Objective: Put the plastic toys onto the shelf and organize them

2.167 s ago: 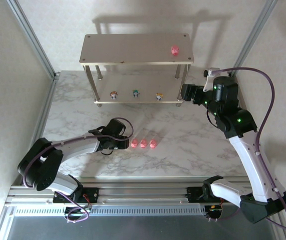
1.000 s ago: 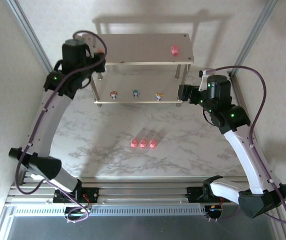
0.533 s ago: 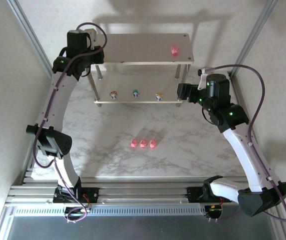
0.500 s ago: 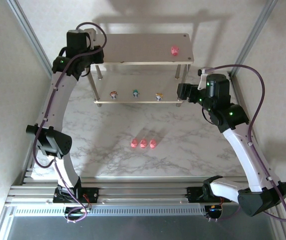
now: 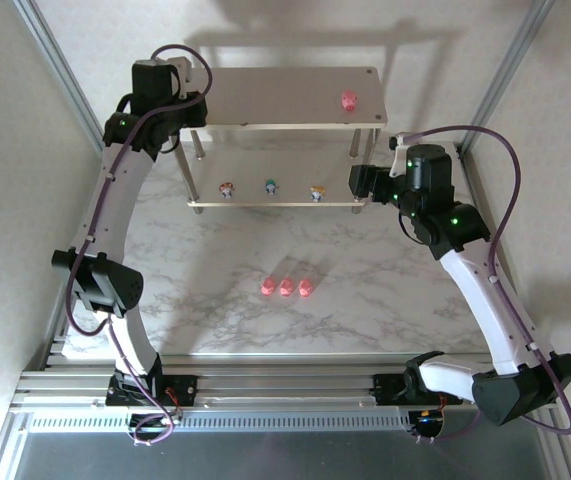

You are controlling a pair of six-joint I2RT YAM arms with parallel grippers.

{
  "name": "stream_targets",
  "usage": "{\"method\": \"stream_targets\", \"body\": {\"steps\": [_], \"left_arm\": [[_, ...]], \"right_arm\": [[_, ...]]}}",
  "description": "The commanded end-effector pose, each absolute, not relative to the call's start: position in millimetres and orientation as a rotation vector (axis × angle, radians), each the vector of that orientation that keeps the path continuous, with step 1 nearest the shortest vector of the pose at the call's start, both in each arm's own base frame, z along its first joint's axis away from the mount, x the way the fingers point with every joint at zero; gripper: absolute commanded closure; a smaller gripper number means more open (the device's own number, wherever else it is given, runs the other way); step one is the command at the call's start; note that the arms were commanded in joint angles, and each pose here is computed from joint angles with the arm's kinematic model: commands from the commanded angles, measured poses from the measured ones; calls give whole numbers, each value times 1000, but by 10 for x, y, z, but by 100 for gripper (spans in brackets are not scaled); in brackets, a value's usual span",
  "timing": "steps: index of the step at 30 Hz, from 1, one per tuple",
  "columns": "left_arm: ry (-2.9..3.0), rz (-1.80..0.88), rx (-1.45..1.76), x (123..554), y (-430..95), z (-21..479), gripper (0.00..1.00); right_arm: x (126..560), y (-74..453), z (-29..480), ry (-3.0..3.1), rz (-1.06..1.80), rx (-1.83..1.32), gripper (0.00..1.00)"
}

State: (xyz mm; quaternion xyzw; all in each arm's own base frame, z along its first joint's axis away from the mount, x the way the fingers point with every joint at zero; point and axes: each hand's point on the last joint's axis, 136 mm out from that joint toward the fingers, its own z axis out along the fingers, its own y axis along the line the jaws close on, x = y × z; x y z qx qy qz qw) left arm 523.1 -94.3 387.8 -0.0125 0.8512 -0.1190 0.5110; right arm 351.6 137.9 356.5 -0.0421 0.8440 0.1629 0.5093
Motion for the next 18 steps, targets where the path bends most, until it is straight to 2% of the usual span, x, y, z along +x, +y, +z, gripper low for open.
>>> {"method": "stream_targets", "body": {"steps": [1, 13, 18], "left_arm": [[2064, -268, -39, 5260, -864, 3845, 81], [2084, -262, -69, 5361, -823, 3709, 76], [2078, -275, -73, 5372, -835, 3720, 68]], "right_arm": [[3541, 1420, 3774, 1973, 425, -101, 15], [3521, 1392, 3751, 1977, 414, -96, 15], [3521, 1393, 3741, 1979, 412, -98, 15]]}}
